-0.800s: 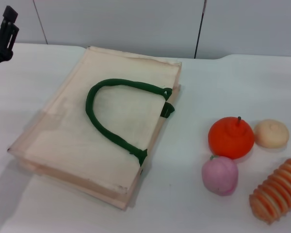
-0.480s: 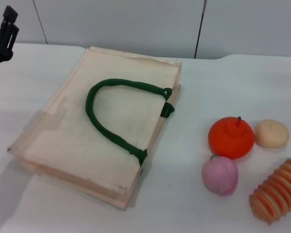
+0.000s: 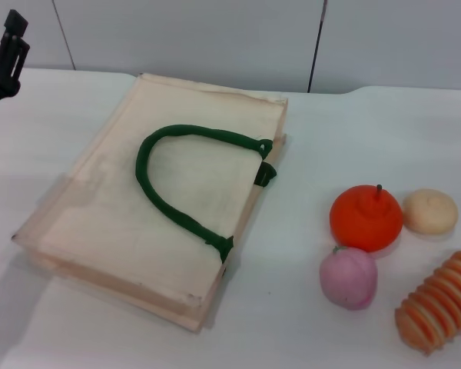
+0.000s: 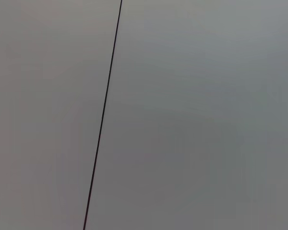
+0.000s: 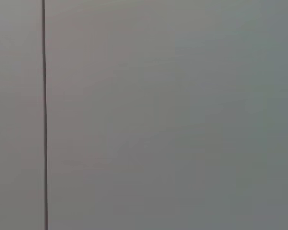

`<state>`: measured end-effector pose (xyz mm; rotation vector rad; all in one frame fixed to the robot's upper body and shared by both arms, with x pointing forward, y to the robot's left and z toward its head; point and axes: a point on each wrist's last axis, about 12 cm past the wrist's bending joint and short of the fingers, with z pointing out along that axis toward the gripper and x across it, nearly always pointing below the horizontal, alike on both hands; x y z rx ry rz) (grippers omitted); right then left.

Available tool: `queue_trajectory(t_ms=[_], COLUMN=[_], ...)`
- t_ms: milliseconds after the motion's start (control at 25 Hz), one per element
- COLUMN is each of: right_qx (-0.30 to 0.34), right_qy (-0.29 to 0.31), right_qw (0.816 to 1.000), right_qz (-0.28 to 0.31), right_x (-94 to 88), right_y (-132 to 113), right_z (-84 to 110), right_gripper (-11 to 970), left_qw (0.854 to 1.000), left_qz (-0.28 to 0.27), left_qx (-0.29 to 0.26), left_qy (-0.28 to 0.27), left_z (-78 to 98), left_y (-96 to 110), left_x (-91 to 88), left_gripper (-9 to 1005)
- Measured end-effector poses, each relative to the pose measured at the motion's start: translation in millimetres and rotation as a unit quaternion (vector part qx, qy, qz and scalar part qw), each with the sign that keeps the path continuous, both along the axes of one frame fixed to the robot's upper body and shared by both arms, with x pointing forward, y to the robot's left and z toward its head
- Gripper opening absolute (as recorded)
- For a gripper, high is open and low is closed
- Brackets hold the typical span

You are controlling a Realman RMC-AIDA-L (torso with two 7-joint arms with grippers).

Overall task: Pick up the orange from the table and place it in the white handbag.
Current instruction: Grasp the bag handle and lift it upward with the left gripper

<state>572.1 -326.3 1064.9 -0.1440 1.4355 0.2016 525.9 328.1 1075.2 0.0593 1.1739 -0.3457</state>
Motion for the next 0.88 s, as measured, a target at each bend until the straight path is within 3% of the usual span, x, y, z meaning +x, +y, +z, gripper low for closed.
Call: queue_trajectory(t_ms=[600,880], right_qx=[0.000,0.052], right_qy=[0.009,0.041], right_qw=[1.000,0.996], right_qz=[0.008,0.057], right_x=[-0.6,2.7], right_y=[2.1,-3.1], right_z=[-2.4,3.5], right_gripper=[579,576], left_qw=[1.000,0.996], left_qz=[-0.010,-0.049], left_qx=[-0.011,-0.056], left_qy=[0.012,0.047], left_z=[-2.1,-2.9], left_y=[-0.6,1.7], left_x=[-0.1,3.7], left_gripper=[558,558])
